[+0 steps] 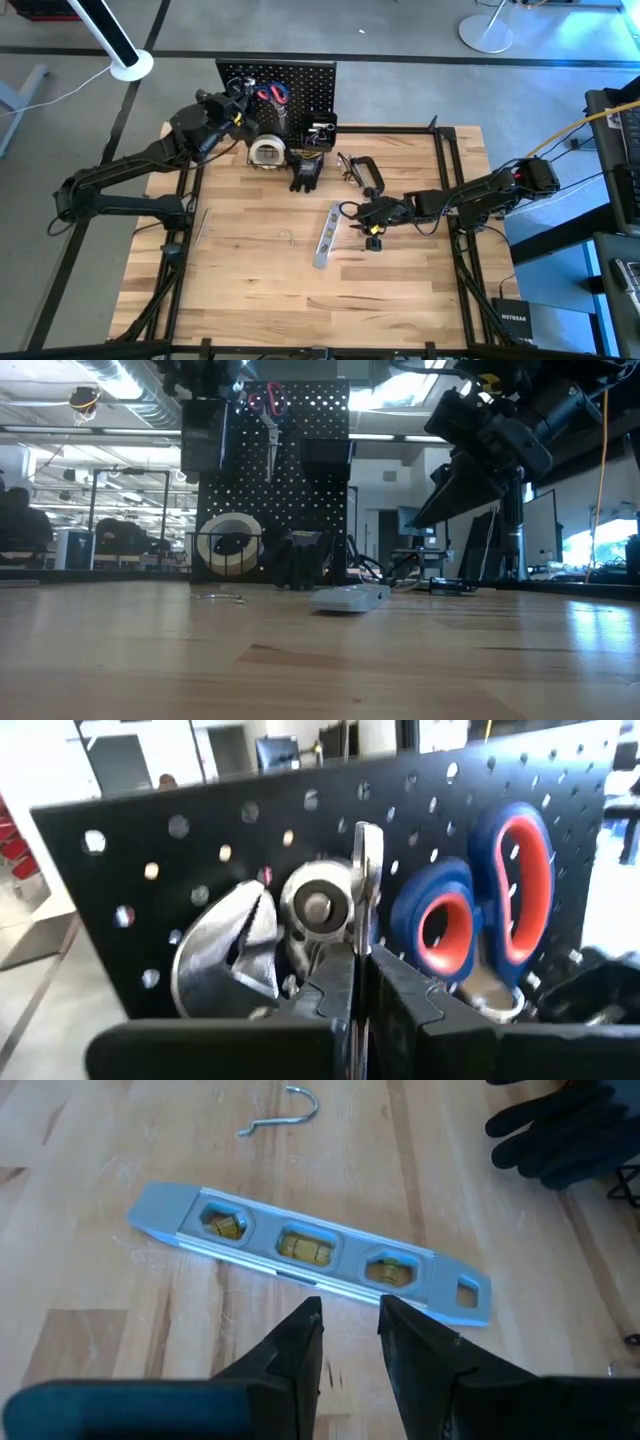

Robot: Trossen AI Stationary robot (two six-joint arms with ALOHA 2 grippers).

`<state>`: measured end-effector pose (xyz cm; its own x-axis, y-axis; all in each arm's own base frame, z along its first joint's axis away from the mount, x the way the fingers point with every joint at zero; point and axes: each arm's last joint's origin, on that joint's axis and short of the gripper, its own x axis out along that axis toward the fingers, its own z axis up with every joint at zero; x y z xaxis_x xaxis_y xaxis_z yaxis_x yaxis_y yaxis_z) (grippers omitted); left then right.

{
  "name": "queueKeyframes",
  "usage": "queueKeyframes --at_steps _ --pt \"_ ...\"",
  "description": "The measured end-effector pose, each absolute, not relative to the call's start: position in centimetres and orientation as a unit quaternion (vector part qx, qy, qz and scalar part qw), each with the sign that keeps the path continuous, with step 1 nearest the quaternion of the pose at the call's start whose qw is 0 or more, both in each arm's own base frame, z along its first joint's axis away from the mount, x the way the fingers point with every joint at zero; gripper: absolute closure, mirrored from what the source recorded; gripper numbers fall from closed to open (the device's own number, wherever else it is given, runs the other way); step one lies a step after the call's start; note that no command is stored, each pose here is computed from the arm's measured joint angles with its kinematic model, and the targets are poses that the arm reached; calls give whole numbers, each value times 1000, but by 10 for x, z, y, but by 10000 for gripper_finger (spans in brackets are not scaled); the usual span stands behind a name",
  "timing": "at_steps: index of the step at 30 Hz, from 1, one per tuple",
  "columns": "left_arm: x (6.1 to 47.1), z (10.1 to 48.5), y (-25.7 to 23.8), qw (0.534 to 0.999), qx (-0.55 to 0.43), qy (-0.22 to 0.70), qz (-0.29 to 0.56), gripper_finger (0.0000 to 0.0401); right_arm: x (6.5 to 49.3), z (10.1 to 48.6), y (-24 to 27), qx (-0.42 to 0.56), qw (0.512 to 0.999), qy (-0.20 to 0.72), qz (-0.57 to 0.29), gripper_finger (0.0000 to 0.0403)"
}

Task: Hang tools onto peg board
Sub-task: Put the wrench into the left black bin on the pegboard

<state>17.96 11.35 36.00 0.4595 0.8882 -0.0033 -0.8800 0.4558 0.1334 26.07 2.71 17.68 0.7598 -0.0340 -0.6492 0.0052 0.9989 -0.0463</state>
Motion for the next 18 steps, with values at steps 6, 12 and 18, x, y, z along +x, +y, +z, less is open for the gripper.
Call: queueKeyframes --at_steps 6,12,18 --pt "176 359 111 852 46 43 519 388 260 176 27 -21 937 349 -11 297" --pt "177 359 109 857 39 39 513 366 260 176 27 -18 937 349 -12 297" --pt "175 361 104 861 50 44 504 293 260 176 27 -17 937 349 -12 297"
